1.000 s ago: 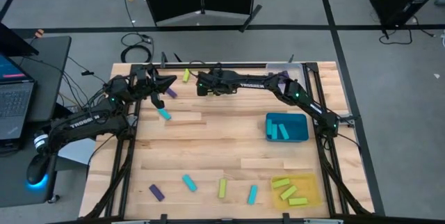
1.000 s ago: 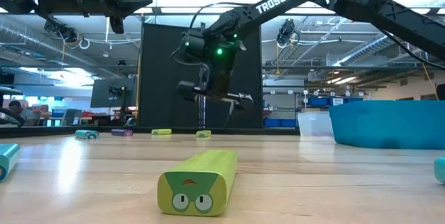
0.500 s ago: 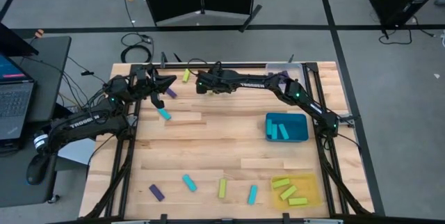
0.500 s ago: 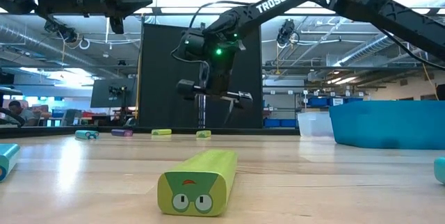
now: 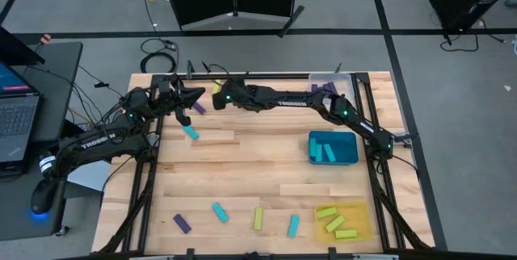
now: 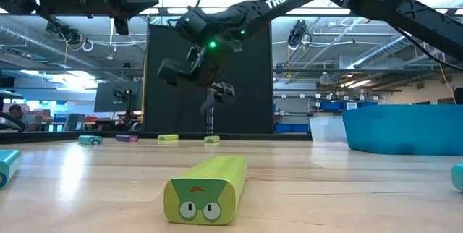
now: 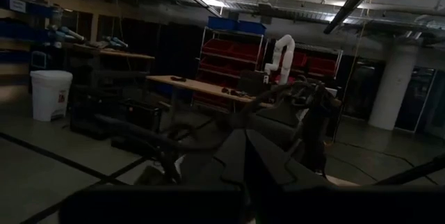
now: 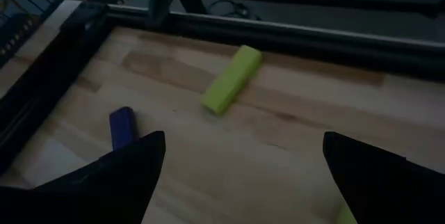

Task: Sort blocks
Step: Put the light green block into the yellow bin

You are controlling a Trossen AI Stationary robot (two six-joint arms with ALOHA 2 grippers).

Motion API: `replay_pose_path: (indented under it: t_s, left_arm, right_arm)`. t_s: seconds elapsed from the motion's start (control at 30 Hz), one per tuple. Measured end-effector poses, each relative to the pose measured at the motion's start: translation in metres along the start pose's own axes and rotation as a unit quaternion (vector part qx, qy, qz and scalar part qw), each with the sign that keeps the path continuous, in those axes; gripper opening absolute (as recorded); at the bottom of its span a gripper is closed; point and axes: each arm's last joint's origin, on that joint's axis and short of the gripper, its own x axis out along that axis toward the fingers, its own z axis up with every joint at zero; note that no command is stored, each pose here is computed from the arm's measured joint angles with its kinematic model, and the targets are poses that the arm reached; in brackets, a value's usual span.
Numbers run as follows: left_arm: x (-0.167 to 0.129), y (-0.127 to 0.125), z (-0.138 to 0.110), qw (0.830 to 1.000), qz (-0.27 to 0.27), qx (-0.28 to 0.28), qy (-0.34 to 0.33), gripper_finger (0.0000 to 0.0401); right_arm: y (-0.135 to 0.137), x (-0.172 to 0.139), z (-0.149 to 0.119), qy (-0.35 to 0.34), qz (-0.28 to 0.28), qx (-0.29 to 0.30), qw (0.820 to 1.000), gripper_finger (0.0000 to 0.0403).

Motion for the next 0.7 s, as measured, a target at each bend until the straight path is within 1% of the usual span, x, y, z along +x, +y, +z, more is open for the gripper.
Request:
replay_pose_path:
  t_s: [0.07,0.2,0.3,0.47,0.6,0.7]
  left_arm:
    - [0.000,0.000,0.000,1.000,0.001,0.000,0.000,0.0015]
    - [0.000,0.000,0.000,1.000,0.006,0.000,-0.002,0.0014]
    - [0.000,0.001,0.000,1.000,0.009,0.000,-0.003,0.0015]
    - [0.000,0.001,0.001,1.000,0.011,0.001,-0.005,0.0015]
    - [0.000,0.001,0.000,1.000,0.011,0.000,-0.003,0.0015]
    - [0.000,0.001,0.000,1.000,0.011,0.000,-0.003,0.0015]
  right_arm:
    - [-0.002,0.003,0.005,0.001,0.013,-0.001,1.000,0.0400]
    - [-0.006,0.009,0.018,-0.001,0.048,0.017,0.999,0.0400]
    - [-0.009,0.010,0.023,0.003,0.052,0.015,0.999,0.0400]
    - [-0.004,0.004,0.037,0.000,0.076,0.008,0.997,0.0400]
    - [-0.007,-0.002,0.047,0.029,0.060,-0.007,0.998,0.0400]
    - [-0.013,-0.006,0.048,0.062,0.031,-0.016,0.997,0.0400]
